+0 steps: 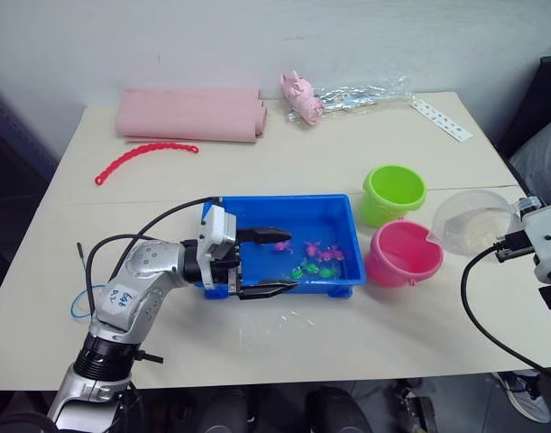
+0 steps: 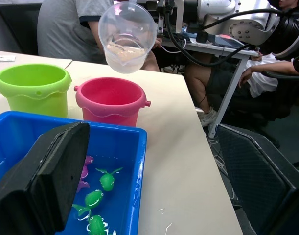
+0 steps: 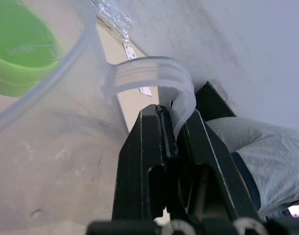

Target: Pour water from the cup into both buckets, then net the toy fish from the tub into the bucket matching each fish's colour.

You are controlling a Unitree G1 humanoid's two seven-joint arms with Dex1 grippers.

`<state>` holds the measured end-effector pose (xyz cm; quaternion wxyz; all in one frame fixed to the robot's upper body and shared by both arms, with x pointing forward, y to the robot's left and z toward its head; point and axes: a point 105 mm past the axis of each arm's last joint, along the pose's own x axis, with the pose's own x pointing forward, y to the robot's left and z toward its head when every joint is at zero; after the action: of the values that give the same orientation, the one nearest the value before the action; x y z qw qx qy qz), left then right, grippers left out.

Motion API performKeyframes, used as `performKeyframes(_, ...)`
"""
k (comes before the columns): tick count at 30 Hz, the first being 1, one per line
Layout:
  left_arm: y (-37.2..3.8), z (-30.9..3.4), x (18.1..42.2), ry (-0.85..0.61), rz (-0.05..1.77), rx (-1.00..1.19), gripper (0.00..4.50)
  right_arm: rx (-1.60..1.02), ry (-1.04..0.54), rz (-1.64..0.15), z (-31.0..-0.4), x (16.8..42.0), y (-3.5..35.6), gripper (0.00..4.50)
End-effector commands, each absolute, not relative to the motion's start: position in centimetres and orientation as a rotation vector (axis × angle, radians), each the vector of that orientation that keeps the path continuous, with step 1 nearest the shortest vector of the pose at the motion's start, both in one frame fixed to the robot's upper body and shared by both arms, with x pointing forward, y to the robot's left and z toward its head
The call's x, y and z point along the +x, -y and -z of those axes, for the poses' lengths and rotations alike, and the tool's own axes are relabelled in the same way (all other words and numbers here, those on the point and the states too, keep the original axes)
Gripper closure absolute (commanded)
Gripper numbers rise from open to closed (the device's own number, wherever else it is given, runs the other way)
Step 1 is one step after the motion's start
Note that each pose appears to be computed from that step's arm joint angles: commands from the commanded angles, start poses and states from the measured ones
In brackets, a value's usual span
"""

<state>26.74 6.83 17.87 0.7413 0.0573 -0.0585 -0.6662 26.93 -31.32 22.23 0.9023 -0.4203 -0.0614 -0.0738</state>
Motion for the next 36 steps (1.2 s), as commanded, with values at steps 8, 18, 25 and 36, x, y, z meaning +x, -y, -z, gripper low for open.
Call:
performKeyframes(8, -6.4, -18.8, 27.2, 0.205, 1.429, 0.173, 0.0, -1.062, 0.224, 0.158, -23.6, 26.9, 30.5, 4.45)
performKeyframes(18, -6.5, -18.7, 27.2, 0.202, 1.429, 0.18, 0.0, -1.159, 0.251, 0.187, -22.9, 26.8, 30.5, 4.45)
performKeyframes(25, -6.4, -18.6, 27.1, 0.205, 1.43, 0.192, 0.0, -1.213, 0.265, 0.209, -22.7, 26.8, 30.2, 4.45)
performKeyframes(36, -6.5, -18.4, 27.0, 0.21, 1.426, 0.199, 0.0, -1.265, 0.3, 0.213, -22.9, 27.3, 29.7, 4.45)
